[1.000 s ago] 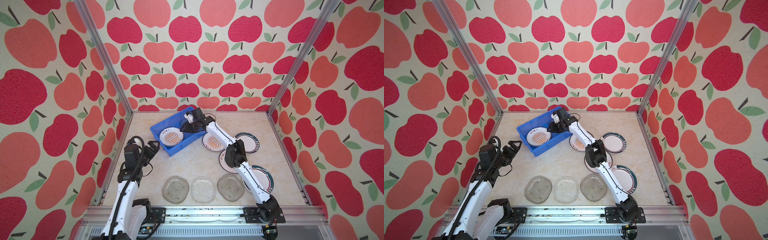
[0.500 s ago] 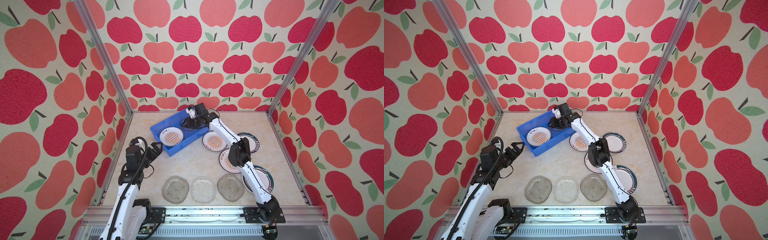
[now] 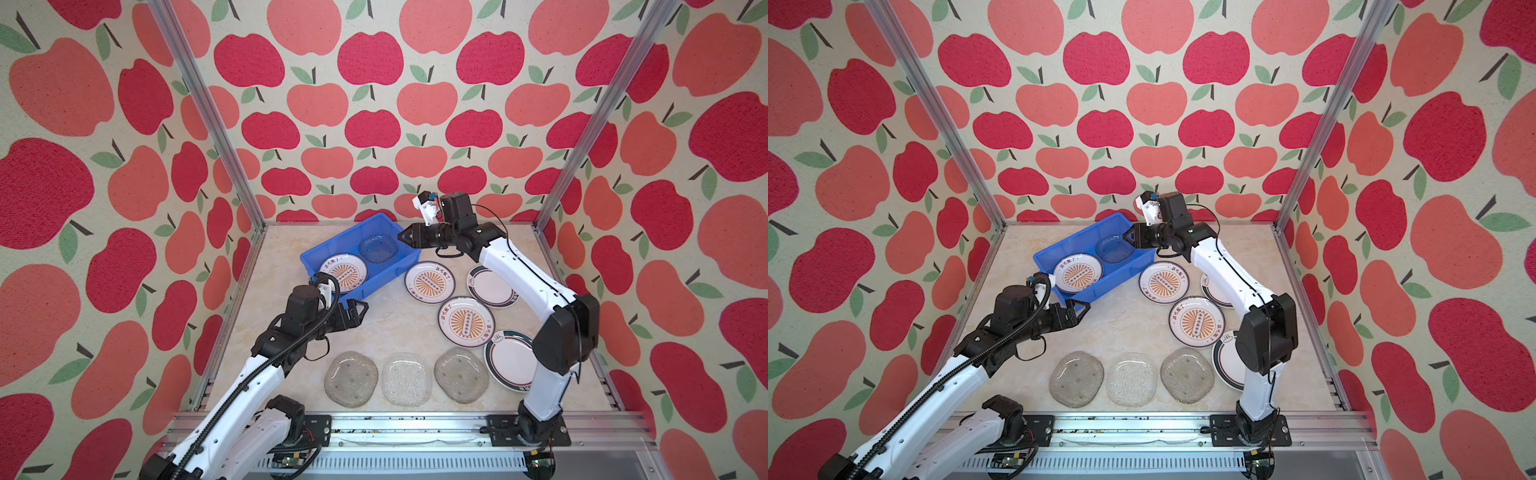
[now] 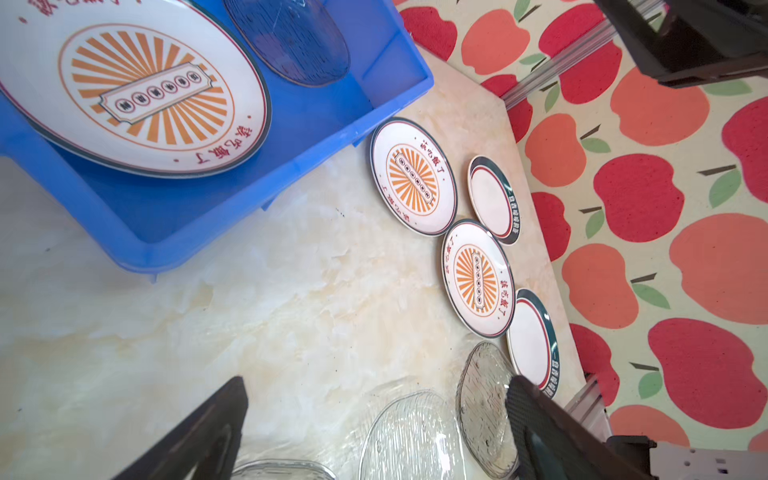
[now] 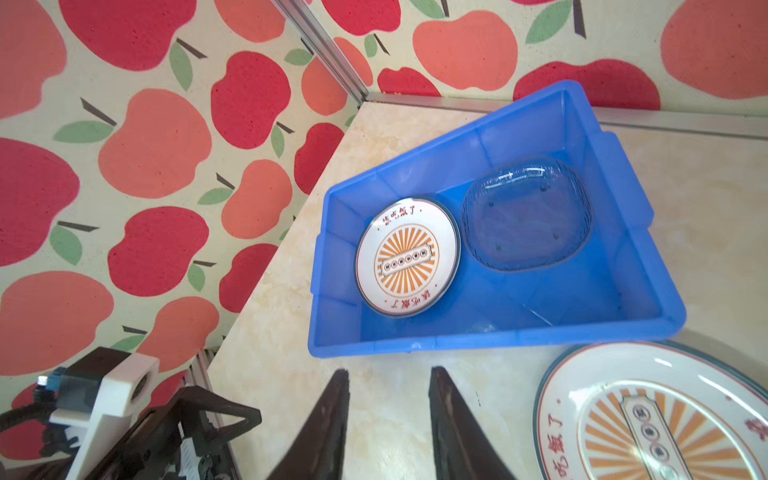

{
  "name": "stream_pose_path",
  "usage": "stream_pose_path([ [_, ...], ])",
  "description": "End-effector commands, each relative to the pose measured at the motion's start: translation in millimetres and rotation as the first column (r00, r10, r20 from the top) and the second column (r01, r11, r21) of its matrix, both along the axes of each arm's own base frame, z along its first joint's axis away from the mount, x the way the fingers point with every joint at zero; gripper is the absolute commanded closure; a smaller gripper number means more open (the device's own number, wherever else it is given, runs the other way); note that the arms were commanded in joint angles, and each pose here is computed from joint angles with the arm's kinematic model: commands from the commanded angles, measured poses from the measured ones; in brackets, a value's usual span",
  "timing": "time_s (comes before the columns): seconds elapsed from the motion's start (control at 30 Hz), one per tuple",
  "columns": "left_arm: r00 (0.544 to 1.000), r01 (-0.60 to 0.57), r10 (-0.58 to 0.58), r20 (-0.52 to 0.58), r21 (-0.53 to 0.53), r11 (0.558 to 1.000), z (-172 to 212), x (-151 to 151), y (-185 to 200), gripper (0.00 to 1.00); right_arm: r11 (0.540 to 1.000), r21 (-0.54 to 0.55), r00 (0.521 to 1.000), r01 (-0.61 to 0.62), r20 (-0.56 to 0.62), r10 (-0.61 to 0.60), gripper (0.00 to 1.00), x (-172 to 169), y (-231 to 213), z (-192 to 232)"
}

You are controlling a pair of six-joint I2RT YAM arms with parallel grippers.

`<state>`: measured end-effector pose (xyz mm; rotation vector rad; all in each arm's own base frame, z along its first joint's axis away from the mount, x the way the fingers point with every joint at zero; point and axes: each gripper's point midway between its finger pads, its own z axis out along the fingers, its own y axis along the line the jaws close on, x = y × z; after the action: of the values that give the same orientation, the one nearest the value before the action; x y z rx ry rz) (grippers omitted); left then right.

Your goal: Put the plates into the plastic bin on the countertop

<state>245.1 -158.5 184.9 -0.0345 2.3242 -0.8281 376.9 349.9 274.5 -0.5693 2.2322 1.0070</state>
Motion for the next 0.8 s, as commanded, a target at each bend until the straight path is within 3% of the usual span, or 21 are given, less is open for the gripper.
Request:
stream_pose_path([
  [0.0, 0.989, -0.078, 0.094, -0.118, 0.133, 0.988, -20.0, -20.1, 24.4, 0.04, 0.994, -0.107, 1.000, -0.026, -0.004, 0.025, 0.67, -27.6, -11.9, -30.9],
  [0.13, 0.976, -0.129, 0.144, -0.162, 0.100, 0.987, -29.8, -43.3, 35.6, 0.05, 0.951, -0.232, 0.977, -0.206, -0.101, 0.187, 0.67, -87.8, -4.7, -65.5],
  [0.3, 0.976, -0.199, 0.191, -0.107, -0.065, 0.978, -21.5, -52.2, 39.0, 0.04, 0.860, -0.245, 0.882, -0.447, -0.279, 0.379, 0.67, -158.5, 23.1, -112.9],
  [0.43, 0.971, -0.228, 0.215, -0.103, -0.133, 0.965, -19.9, -57.7, 42.4, 0.04, 0.785, -0.217, 0.793, -0.580, -0.371, 0.484, 0.67, -203.0, 47.1, -141.1],
  [0.57, 0.967, -0.250, 0.238, -0.091, -0.149, 0.957, -18.1, -63.1, 49.5, 0.03, 0.709, -0.238, 0.726, -0.663, -0.436, 0.532, 0.64, -233.3, 60.2, -170.6],
  [0.77, 0.963, -0.266, 0.255, -0.089, -0.152, 0.952, -18.8, -67.7, 54.9, 0.03, 0.675, -0.206, 0.669, -0.709, -0.500, 0.550, 0.62, -251.6, 70.7, -202.1],
])
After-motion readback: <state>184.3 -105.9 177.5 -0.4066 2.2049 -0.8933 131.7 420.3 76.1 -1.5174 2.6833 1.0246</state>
